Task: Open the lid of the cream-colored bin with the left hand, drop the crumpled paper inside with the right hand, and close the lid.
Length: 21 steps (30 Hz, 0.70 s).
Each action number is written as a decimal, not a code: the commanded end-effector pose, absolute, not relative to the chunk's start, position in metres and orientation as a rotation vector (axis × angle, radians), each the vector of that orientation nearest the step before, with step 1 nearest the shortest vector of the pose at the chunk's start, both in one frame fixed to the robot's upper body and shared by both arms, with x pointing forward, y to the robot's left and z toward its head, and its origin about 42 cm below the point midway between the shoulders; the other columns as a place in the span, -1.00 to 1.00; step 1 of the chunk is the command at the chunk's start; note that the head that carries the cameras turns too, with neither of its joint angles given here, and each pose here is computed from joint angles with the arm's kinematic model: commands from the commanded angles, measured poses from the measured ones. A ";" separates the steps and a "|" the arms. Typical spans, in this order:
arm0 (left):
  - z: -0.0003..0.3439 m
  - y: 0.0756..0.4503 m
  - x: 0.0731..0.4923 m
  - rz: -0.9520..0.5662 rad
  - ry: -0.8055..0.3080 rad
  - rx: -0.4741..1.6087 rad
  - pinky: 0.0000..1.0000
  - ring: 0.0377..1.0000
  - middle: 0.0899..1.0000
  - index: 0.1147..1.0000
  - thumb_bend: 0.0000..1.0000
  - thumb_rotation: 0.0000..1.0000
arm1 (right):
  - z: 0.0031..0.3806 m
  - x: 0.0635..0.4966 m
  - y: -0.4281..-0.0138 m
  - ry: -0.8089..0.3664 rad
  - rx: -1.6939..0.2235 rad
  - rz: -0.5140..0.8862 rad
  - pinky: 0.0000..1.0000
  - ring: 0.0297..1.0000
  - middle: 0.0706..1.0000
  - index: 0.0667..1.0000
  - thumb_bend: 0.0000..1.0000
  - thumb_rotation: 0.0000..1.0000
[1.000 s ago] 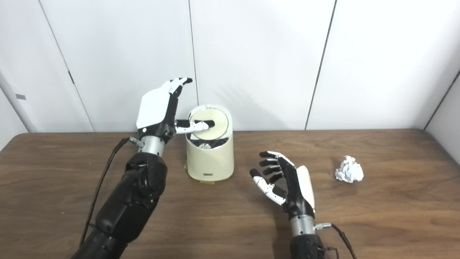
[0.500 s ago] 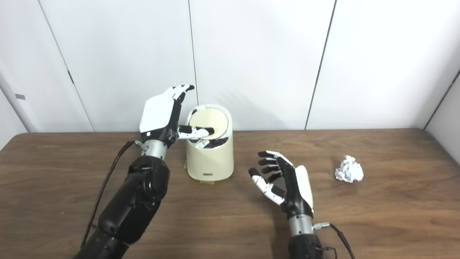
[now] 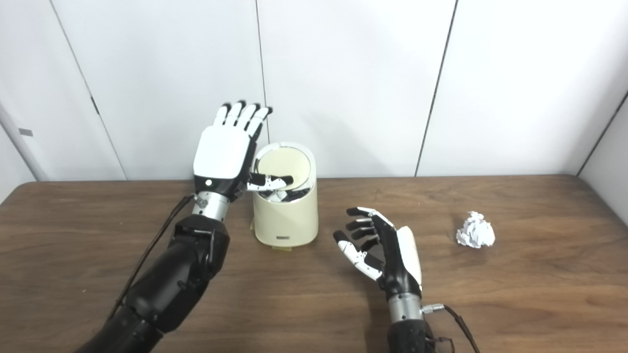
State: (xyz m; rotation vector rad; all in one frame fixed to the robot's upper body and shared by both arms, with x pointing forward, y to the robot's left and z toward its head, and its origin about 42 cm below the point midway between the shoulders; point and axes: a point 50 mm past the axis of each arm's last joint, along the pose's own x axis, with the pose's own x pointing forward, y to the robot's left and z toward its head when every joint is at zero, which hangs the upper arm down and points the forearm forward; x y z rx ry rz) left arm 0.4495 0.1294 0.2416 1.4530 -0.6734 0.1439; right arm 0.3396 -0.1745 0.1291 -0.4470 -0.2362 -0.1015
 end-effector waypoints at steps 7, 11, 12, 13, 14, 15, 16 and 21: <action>0.259 0.127 0.455 0.175 -0.749 1.497 1.00 1.00 0.87 0.87 1.00 -0.63 | 0.133 0.341 -0.168 -0.253 -0.434 -0.106 -0.21 0.03 0.14 0.34 -0.38 0.05; 0.259 0.128 0.456 0.184 -0.754 1.502 1.00 0.98 0.83 0.84 1.00 -0.60 | 0.133 0.341 -0.168 -0.253 -0.430 -0.102 -0.08 0.17 0.25 0.34 -0.38 0.02; 0.259 0.128 0.456 0.183 -0.751 1.495 1.00 0.98 0.83 0.84 1.00 -0.60 | 0.133 0.341 -0.168 -0.252 -0.428 -0.103 -0.05 0.20 0.27 0.34 -0.38 0.02; 0.260 0.128 0.456 0.182 -0.748 1.488 1.00 0.97 0.82 0.83 1.00 -0.56 | 0.133 0.341 -0.168 -0.252 -0.425 -0.104 -0.12 0.12 0.22 0.34 -0.38 0.01; 0.260 0.128 0.456 0.181 -0.746 1.483 1.00 0.96 0.82 0.83 1.00 -0.52 | 0.133 0.341 -0.168 -0.252 -0.424 -0.105 -0.17 0.07 0.18 0.34 -0.38 0.01; 0.261 0.128 0.456 0.184 -0.742 1.473 1.00 0.96 0.82 0.84 1.00 -0.50 | 0.133 0.341 -0.169 -0.254 -0.425 -0.104 -0.19 0.05 0.16 0.34 -0.38 0.01; 0.262 0.128 0.455 0.186 -0.732 1.464 1.00 0.95 0.81 0.83 0.90 -0.31 | 0.132 0.341 -0.169 -0.254 -0.426 -0.102 -0.16 0.08 0.19 0.34 -0.38 0.02; 0.271 0.128 0.453 0.160 -0.664 1.371 1.00 0.98 0.88 0.89 0.21 0.91 | 0.132 0.342 -0.169 -0.256 -0.427 -0.101 -0.22 0.02 0.13 0.34 -0.40 0.02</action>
